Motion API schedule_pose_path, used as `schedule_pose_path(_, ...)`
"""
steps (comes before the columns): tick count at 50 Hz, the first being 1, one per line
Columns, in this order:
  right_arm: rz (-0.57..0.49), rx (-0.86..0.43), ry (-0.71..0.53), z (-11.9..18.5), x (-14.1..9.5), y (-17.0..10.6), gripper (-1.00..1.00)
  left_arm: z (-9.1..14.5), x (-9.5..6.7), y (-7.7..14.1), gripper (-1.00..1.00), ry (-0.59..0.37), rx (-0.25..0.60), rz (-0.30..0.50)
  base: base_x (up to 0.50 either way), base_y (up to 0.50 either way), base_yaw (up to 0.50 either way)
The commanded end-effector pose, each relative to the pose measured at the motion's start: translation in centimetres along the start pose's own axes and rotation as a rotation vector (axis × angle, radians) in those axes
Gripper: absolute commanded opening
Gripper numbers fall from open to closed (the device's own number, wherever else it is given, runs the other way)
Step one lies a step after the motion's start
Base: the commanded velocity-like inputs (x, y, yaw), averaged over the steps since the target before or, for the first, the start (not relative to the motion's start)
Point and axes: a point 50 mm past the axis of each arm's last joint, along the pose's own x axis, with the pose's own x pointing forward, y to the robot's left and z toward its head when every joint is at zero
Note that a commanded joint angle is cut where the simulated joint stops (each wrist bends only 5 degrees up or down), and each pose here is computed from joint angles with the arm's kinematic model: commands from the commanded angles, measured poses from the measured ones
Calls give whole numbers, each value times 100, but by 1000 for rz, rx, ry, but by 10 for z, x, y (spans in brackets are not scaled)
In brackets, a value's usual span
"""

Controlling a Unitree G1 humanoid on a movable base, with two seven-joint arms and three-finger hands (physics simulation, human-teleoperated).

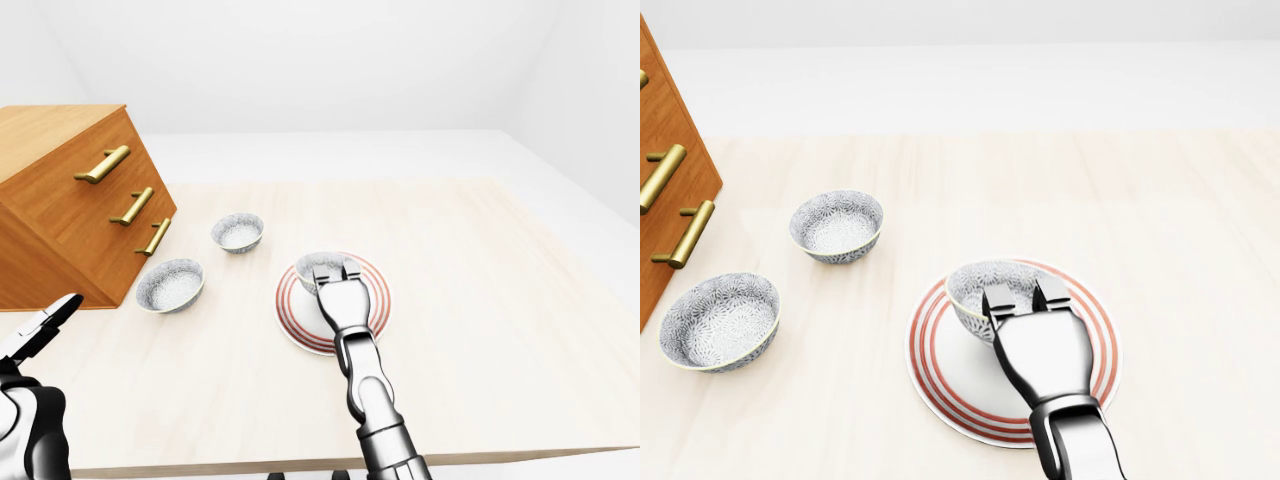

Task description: Put the bowl at the front on the plate.

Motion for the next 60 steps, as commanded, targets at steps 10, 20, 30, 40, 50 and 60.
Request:
schedule_pose_path(10, -34, 1, 1, -1, -8, -4, -100, 0, 0, 0, 100, 4, -6, 0, 0, 0, 0)
schedule_pose_path(20, -45, -8, 2, -2, -7, -7, 100, 0, 0, 0, 100, 4, -9, -1, 0, 0, 0)
schedule_pose_path(30, -56, -31, 1, 0, -10, -20, 100, -3, 0, -1, 100, 15, -1, -1, 0, 0, 0)
schedule_pose_path(40, -114, -107, 8, 6, -15, -59, 100, 1, 0, 0, 100, -1, -9, 0, 0, 0, 0)
schedule_pose_path(50, -176, -152, 30, 13, -22, -90, 100, 4, 0, 1, 100, -8, -19, 4, 0, 0, 0)
schedule_pose_path(60, -229, -203, 68, 26, -30, -129, 100, 1, 0, 1, 100, 1, -17, 4, 0, 0, 0)
